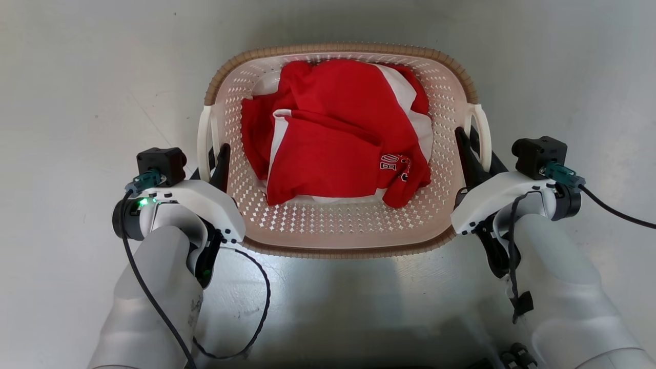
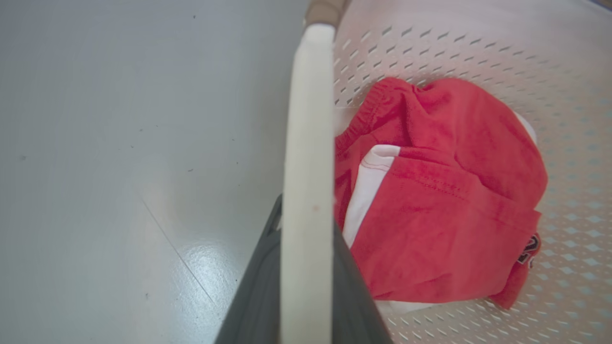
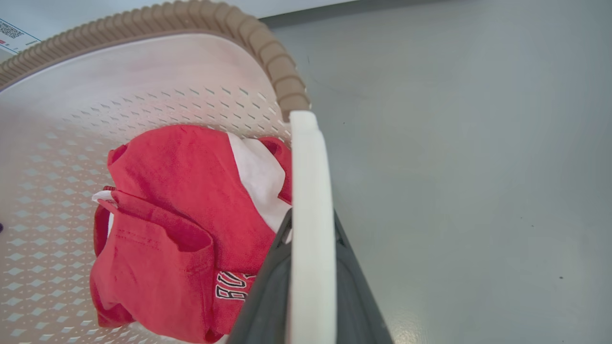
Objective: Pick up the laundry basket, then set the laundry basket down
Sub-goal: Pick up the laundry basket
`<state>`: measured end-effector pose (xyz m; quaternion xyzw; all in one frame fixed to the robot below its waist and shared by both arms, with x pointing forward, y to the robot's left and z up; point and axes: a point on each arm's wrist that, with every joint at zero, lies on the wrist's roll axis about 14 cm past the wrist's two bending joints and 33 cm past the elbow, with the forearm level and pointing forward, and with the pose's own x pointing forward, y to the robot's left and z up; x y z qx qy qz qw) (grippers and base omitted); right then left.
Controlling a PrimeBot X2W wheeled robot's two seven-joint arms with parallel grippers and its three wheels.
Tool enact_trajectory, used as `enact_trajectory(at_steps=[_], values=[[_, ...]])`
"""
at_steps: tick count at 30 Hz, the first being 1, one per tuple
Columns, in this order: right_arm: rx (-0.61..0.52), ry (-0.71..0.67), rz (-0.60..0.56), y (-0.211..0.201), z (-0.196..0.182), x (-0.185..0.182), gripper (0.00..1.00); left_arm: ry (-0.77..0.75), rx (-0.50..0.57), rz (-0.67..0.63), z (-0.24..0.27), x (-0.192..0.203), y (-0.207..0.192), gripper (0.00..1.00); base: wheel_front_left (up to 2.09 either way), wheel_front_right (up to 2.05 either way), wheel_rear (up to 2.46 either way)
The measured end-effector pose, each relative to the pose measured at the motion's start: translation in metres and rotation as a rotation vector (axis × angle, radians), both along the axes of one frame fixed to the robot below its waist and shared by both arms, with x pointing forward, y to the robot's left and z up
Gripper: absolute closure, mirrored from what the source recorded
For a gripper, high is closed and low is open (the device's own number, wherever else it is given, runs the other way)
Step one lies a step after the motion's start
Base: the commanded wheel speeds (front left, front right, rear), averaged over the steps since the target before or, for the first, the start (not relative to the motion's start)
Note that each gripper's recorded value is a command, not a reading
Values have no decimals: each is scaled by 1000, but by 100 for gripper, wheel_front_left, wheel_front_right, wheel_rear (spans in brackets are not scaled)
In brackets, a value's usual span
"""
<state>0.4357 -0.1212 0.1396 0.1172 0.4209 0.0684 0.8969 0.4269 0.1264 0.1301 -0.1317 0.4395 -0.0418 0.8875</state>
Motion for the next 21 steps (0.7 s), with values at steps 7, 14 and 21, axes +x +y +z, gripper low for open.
enact_trajectory(at_steps=[7,14,21], values=[[2,-19,-7,-1,11,5,100,-24,-3,-6,12,6,-2,100,0,0,0],[9,-10,-17,0,23,1,100,-17,-6,-13,24,3,-3,100,0,0,0],[17,-17,14,7,51,-4,100,-40,-2,-32,51,5,-4,100,0,0,0]])
